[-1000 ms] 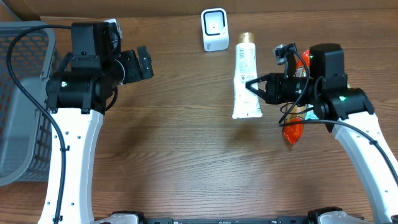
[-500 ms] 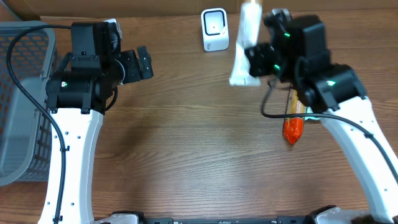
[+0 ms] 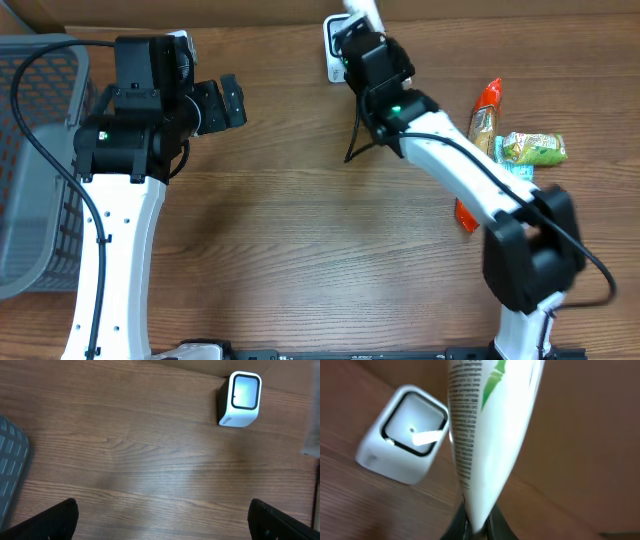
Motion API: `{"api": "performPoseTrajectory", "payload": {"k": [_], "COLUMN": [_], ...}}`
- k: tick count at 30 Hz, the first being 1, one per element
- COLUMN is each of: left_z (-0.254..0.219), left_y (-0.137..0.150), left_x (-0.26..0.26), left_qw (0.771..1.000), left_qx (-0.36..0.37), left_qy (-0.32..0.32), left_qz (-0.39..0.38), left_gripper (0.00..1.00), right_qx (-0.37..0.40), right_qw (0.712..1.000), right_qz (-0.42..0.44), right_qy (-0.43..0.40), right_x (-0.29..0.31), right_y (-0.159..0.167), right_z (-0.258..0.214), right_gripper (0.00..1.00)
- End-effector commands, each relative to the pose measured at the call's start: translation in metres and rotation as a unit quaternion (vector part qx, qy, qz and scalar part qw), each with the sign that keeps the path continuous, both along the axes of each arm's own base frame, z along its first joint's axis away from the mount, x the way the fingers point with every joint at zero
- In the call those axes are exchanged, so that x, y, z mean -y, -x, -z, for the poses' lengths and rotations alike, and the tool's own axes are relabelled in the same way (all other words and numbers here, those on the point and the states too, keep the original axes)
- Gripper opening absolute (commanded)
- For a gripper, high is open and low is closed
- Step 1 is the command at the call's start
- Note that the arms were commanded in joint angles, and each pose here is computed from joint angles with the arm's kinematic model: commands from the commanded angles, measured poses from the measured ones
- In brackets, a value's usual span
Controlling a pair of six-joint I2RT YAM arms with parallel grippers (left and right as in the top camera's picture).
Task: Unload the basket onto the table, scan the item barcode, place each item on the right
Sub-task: 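Raise the upright lotion tube to the scanner with the right gripper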
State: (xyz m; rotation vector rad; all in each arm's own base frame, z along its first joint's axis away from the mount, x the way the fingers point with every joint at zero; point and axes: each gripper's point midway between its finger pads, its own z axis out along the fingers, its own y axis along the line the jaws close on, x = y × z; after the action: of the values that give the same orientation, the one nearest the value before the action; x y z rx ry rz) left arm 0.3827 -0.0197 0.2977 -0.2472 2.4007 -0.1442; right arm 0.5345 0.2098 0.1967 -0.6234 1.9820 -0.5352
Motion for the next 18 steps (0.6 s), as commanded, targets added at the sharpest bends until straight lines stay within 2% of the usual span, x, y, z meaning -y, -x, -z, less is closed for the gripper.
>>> {"api": "performPoseTrajectory", "payload": {"k": [1,7,12,15,18], "left_z": [-0.004,-0.004,-0.004,-0.004,-0.004], "left_y": [-0.001,-0.001,-0.001,-0.001,-0.001], "left_x": [-0.001,-0.001,-0.001,-0.001,-0.001], "left_qw": [1.000,1.000,1.000,1.000,1.000], "left_qx": [0.005,0.005,0.005,0.005,0.005], "left_qy": [0.000,0.000,0.000,0.000,0.000], "left_qz": [-0.008,-0.008,-0.008,-0.008,-0.008], "left_gripper": [1.00,0.99,0.99,1.00,1.00], "right_qx": [0.034,0.053,0.079,0.066,0.039], "right_qw": [0.989,0.972,0.972,0.966,0.948], "right_qz": [-0.027,-0.071,-0.066,-0.076,-0.087], "right_qy": [0.144,0.215,0.213,0.239,0.302], "right_x": [0.007,-0.004,0.000,0.007,0.018], "right_y": [-0.014,-0.034,-0.050,-0.057,-0.065], "right_z": [-0.023,-0.008,-0.002,0.013,0.040], "right_gripper": [0.04,0.04,0.04,0.04,0.04]}}
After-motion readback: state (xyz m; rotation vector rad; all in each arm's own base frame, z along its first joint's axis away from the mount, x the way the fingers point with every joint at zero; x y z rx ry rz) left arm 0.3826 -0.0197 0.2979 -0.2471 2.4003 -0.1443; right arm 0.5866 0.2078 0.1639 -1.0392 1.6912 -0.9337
